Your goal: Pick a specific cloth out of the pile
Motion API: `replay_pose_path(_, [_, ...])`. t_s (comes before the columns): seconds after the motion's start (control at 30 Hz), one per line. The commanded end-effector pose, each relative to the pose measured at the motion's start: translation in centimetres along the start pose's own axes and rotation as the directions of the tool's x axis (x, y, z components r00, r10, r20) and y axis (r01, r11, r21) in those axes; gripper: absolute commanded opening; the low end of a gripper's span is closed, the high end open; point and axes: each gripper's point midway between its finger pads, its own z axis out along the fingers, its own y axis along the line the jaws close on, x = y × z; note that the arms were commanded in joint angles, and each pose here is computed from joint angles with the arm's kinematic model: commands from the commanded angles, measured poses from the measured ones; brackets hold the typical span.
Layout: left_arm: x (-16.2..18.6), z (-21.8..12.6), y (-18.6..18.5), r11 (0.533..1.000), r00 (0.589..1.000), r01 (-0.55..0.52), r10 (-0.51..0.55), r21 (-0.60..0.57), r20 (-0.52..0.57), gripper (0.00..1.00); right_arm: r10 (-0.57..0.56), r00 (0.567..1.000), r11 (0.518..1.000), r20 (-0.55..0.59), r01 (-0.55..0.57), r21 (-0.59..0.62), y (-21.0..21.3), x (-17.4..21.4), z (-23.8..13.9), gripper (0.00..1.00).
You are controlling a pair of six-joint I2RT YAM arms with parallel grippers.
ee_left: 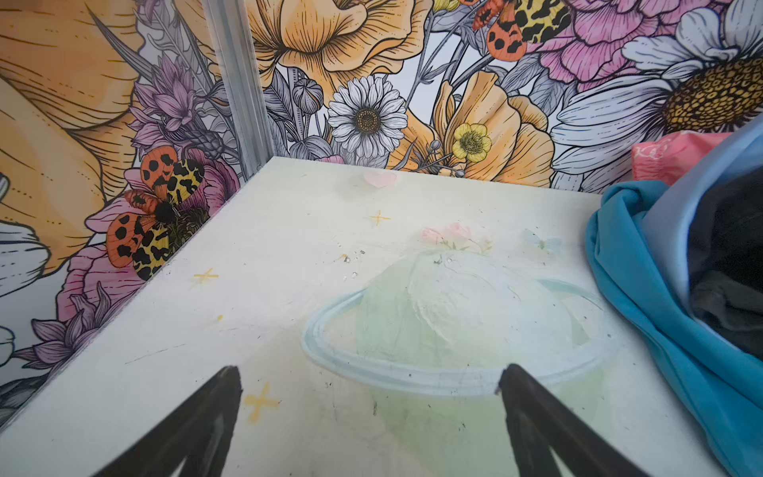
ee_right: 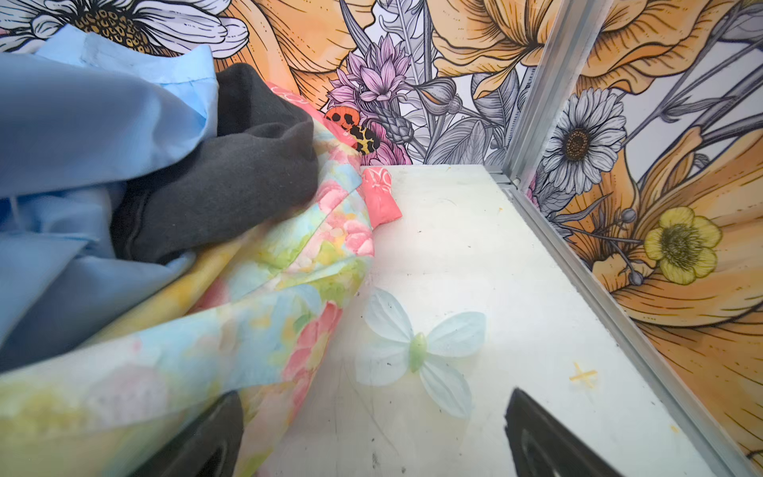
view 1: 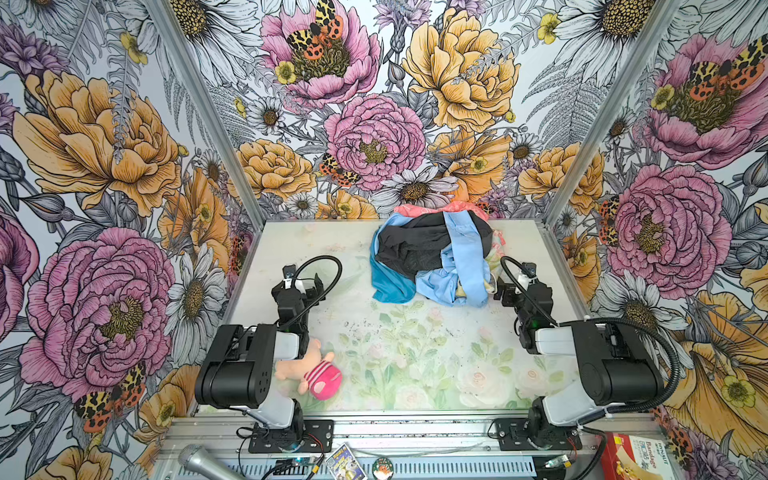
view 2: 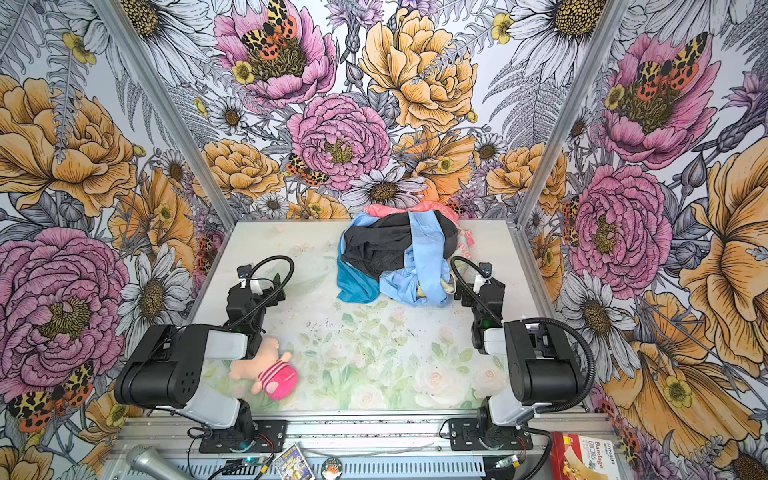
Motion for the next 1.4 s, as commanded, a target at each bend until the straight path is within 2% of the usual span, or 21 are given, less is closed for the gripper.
replay_pose_path(0.0, [-0.9, 0.1, -0.2, 1.0, 0.999, -0.019, 0.019, -0.004, 0.03, 0.99, 0.02, 0.999, 1.0, 0.034, -0.021, 0.011, -0.3, -1.0, -0.1, 1.0])
replay_pose_path(0.87, [-0.7, 0.3, 0.4, 1.0, 1.0, 0.001, -0.001, -0.003, 0.005, 0.99, 0.021, 0.999, 1.0, 0.033, -0.021, 0.017, -0.4, -1.0, -0.2, 0.99])
replay_pose_path(1.1, [-1.1, 0.4, -0.4, 0.999, 1.0, -0.003, 0.003, 0.049, 0.001, 0.99, 0.065, 0.994, 0.989, 0.089, -0.076, 0.13, -2.5, -2.0, -1.7, 0.99])
replay_pose_path(1.27, [-2.4, -0.2, 0.6, 0.999, 0.999, 0.031, -0.032, 0.03, 0.012, 0.99, 0.094, 0.991, 0.975, 0.096, -0.111, 0.192, -3.6, -2.9, -3.1, 0.99])
replay_pose_path(1.37, [-2.9, -0.2, 1.1, 0.999, 0.997, 0.053, -0.053, -0.006, -0.049, 0.99, 0.124, 0.988, 0.961, 0.091, -0.143, 0.239, -4.5, -3.2, -4.0, 1.0])
